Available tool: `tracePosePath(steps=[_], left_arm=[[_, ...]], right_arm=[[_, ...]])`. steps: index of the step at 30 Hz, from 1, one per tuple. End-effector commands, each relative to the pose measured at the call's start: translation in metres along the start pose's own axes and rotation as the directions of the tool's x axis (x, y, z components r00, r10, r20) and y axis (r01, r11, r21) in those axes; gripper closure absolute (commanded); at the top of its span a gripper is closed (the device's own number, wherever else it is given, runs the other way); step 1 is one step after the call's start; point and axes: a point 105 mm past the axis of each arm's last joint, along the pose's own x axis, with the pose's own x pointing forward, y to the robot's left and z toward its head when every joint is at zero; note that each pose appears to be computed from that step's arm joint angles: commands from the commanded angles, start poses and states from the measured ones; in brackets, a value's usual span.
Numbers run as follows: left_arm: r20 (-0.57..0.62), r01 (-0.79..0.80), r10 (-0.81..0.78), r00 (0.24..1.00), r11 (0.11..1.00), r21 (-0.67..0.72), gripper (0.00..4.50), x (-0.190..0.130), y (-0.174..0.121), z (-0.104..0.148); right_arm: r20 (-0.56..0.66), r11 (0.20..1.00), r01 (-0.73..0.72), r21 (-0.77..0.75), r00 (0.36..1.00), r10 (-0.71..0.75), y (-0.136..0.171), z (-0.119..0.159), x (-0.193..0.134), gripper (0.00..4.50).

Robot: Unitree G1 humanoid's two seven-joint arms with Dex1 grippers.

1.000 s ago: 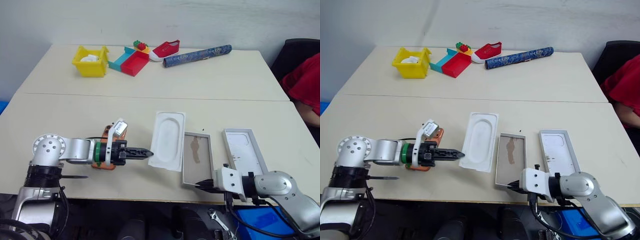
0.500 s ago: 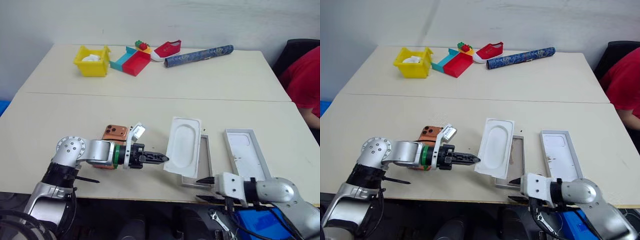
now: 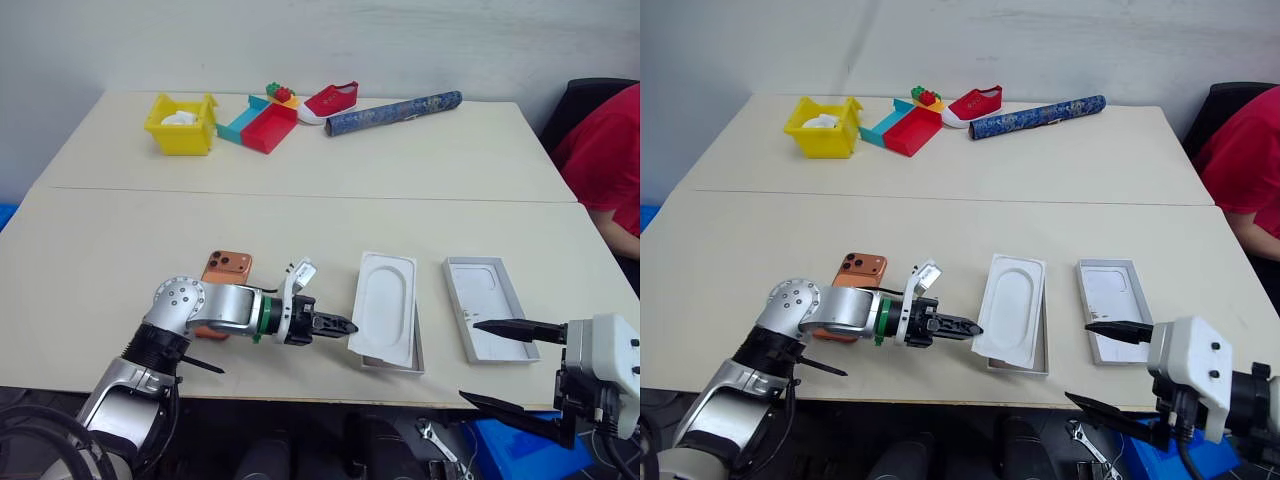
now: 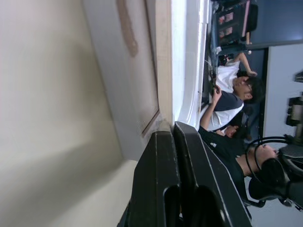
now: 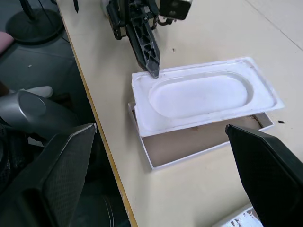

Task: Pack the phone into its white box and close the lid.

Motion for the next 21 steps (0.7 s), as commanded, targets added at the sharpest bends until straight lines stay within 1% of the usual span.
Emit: tracePosePath(steps=[1, 5, 14, 17, 21], left_arm=[[0.002, 0.025, -0.025, 1.000, 1.000, 0.006, 4.50, 0.004, -0.007, -0.001], [0.015, 0.032, -0.032, 0.999, 0.999, -0.002, 4.50, 0.009, -0.009, 0.000], [0.021, 0.041, -0.041, 0.999, 0.999, -0.026, 4.50, 0.015, -0.009, 0.000], [0.010, 0.059, -0.059, 0.998, 0.998, -0.024, 3.87, 0.015, -0.011, -0.001], [-0.006, 0.078, -0.078, 0.997, 0.997, -0.022, 2.59, 0.014, -0.012, -0.001]], right_arm=[[0.019, 1.000, 0.004, -0.028, 1.000, -0.004, 0.003, 0.009, 0.004, 0.03], [0.031, 1.000, 0.001, -0.027, 1.000, 0.000, 0.004, 0.013, 0.009, 0.03], [0.027, 1.000, 0.003, -0.021, 1.000, -0.002, 0.006, 0.012, 0.013, 0.03], [0.027, 1.000, 0.007, -0.017, 1.000, -0.006, 0.005, 0.012, 0.013, 0.00], [0.024, 1.000, 0.012, -0.012, 1.000, -0.012, 0.005, 0.010, 0.013, 0.00]])
